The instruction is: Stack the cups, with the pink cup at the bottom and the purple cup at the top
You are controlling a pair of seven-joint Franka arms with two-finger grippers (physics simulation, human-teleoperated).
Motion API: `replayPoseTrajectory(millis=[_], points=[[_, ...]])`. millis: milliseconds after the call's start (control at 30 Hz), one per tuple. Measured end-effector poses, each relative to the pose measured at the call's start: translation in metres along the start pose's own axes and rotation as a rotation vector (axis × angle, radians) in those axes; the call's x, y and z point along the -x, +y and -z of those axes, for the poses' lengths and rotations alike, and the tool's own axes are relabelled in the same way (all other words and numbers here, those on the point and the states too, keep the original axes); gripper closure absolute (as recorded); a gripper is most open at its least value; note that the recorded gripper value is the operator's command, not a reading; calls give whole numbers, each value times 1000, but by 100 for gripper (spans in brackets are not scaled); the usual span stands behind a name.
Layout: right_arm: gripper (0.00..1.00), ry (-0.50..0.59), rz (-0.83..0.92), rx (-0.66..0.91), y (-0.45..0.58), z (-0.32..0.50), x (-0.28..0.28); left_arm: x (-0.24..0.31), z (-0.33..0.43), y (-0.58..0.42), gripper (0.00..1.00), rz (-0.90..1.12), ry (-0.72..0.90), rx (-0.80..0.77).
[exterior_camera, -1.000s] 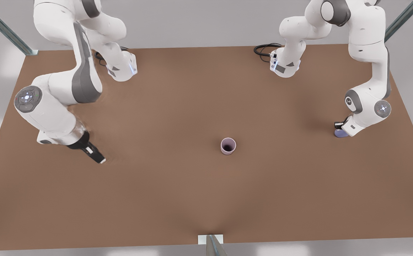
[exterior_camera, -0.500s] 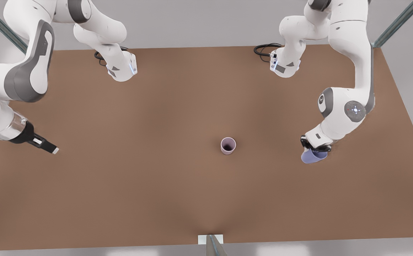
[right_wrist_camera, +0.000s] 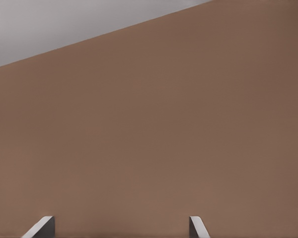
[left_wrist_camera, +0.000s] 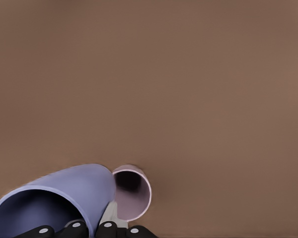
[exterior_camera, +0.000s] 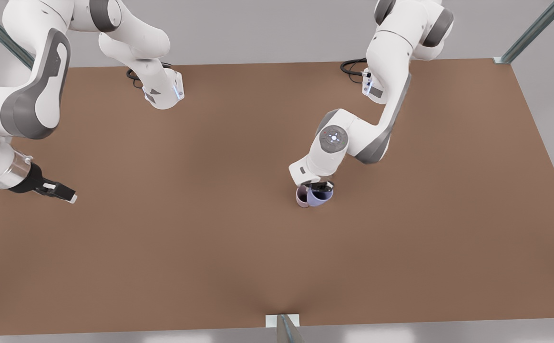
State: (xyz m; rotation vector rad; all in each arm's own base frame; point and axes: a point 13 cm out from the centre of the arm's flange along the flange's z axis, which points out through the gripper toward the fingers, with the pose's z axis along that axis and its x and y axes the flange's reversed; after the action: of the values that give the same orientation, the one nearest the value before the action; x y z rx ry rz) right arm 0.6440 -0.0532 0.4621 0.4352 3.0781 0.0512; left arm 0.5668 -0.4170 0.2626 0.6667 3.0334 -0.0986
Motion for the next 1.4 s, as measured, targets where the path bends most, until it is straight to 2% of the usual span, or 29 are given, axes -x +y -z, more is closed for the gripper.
replayPoseTrajectory(millis=[667,1333,1400], points=[[0,-19,103,1,1,1,5,-17,-41,-30,79,256,55,47],[0,-28,136,-2,-1,2,7,-20,-74,-33,79,362,75,60],[0,-28,138,-3,-1,2,7,-21,-78,-33,69,368,81,62]])
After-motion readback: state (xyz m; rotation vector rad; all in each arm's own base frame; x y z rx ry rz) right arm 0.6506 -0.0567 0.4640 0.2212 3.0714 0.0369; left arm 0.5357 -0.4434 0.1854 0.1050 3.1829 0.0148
